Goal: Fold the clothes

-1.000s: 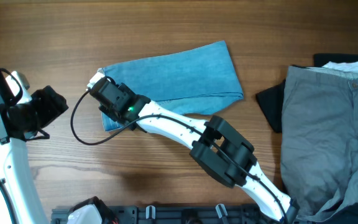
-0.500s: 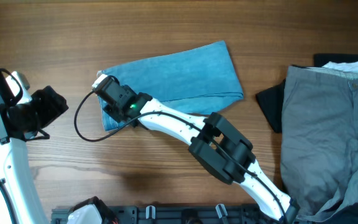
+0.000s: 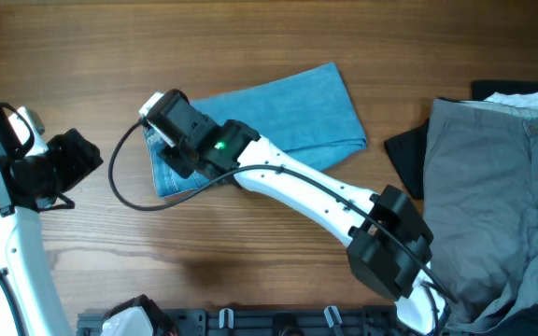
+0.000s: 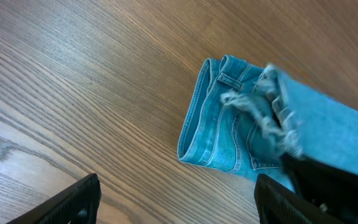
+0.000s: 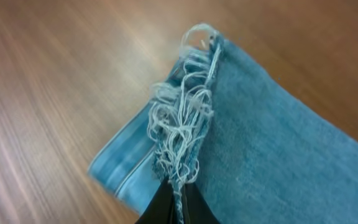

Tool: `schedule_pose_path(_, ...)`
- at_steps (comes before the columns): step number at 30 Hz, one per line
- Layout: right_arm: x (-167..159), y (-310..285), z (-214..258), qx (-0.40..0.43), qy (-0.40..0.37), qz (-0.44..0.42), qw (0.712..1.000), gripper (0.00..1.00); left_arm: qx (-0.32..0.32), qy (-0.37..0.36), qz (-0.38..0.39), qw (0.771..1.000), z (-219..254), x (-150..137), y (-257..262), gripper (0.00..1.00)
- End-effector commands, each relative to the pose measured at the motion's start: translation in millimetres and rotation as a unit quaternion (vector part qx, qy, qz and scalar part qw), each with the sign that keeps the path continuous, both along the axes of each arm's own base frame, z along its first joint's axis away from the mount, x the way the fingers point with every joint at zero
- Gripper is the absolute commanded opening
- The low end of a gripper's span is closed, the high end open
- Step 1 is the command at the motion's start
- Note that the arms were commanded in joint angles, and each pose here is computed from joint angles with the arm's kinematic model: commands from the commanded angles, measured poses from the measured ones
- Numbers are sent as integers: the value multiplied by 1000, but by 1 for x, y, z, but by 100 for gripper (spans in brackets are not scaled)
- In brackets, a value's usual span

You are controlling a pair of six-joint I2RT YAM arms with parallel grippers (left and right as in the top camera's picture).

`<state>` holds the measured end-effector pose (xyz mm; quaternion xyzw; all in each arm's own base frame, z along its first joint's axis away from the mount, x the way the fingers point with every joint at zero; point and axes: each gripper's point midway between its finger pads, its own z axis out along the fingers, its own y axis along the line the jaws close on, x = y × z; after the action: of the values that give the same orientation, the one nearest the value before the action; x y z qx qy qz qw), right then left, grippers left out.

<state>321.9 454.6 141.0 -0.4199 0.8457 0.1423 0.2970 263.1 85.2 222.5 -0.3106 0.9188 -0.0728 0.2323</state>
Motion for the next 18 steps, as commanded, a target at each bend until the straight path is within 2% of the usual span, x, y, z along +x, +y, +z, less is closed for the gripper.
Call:
schedule_pose_path(1,-37,25,1,18,27,56,998,5,-1,-8,-10,1000,4,2,-3,79)
schedule_pose_path(5,-63,38,0,15,28,81,996,6,-1,-8,-10,1000,4,2,-3,79)
schedule_pose_path(6,-66,39,-1,12,28,83,996,9,-2,-8,-10,1000,4,2,-3,79)
schedule_pose_path(7,-68,38,-2,9,31,84,996,33,-2,-8,-10,1000,4,2,-3,79)
schedule_pose_path(8,-70,34,-5,0,36,84,996,61,-2,-8,-10,1000,4,2,-3,79)
schedule_pose_path(9,-70,31,-7,-7,38,81,996,72,-2,-8,-10,1000,4,2,-3,80)
schedule_pose_path(10,-65,25,-10,-18,35,72,997,76,-1,-8,-10,1000,4,2,-3,80)
schedule_pose_path(14,-30,-1,-12,-51,4,0,999,77,-2,-8,-10,1000,4,2,-3,82)
schedule_pose_path(16,-12,-16,-13,-45,18,-47,998,77,-2,-8,-10,1000,4,2,-3,82)
schedule_pose_path(18,19,-49,-15,-37,48,-126,990,76,-4,-9,-11,1000,4,2,-4,79)
